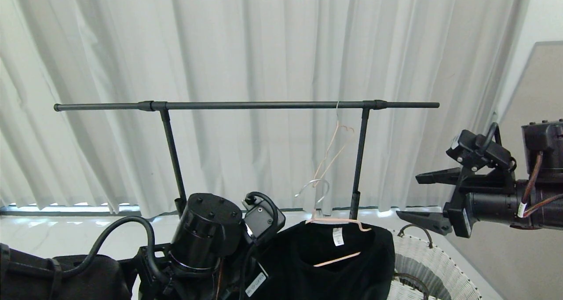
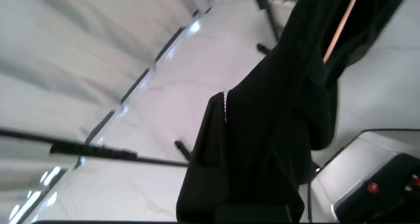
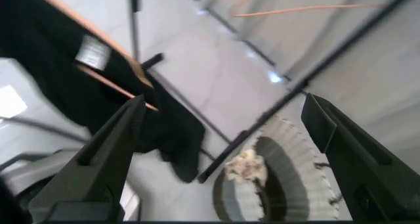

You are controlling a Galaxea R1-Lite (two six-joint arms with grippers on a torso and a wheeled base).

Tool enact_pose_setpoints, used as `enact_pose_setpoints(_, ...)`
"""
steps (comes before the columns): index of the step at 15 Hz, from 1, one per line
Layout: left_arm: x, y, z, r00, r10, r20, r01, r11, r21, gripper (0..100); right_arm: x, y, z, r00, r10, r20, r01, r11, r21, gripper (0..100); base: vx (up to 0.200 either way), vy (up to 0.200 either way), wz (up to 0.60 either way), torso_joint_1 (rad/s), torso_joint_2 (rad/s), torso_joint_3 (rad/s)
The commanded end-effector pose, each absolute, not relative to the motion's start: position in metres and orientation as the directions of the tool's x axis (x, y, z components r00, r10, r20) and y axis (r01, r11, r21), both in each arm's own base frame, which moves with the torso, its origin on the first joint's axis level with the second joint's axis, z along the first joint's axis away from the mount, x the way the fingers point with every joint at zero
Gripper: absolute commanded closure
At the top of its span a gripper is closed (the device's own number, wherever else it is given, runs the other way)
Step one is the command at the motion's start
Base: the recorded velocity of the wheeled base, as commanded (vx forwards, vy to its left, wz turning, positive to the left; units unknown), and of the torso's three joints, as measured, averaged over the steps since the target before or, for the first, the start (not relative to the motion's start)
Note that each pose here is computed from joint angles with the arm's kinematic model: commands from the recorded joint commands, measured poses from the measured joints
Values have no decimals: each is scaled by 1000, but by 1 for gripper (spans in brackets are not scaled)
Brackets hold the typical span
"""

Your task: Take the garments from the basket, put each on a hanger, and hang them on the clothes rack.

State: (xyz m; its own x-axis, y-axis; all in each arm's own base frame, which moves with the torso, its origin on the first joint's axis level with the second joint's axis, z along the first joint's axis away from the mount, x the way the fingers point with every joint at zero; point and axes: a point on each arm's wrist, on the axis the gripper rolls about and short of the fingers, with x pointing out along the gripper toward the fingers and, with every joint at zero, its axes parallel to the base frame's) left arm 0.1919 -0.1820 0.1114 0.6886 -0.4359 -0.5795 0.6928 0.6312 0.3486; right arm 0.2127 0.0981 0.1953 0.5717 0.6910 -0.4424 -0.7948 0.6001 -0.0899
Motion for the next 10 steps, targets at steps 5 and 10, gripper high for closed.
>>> enact_pose_setpoints(5, 185, -198, 118, 661, -520, -541, 738, 581, 342, 100, 171, 147, 185, 314, 774, -549, -947, 300, -119, 0, 0, 0, 0, 0, 0, 0)
enact_pose_setpoints(10, 180, -194, 124, 653, -552, -519, 754, 544, 369, 100, 189, 158, 165, 320, 713, -624, -943, 302, -138, 0, 0, 0, 0, 0, 0, 0)
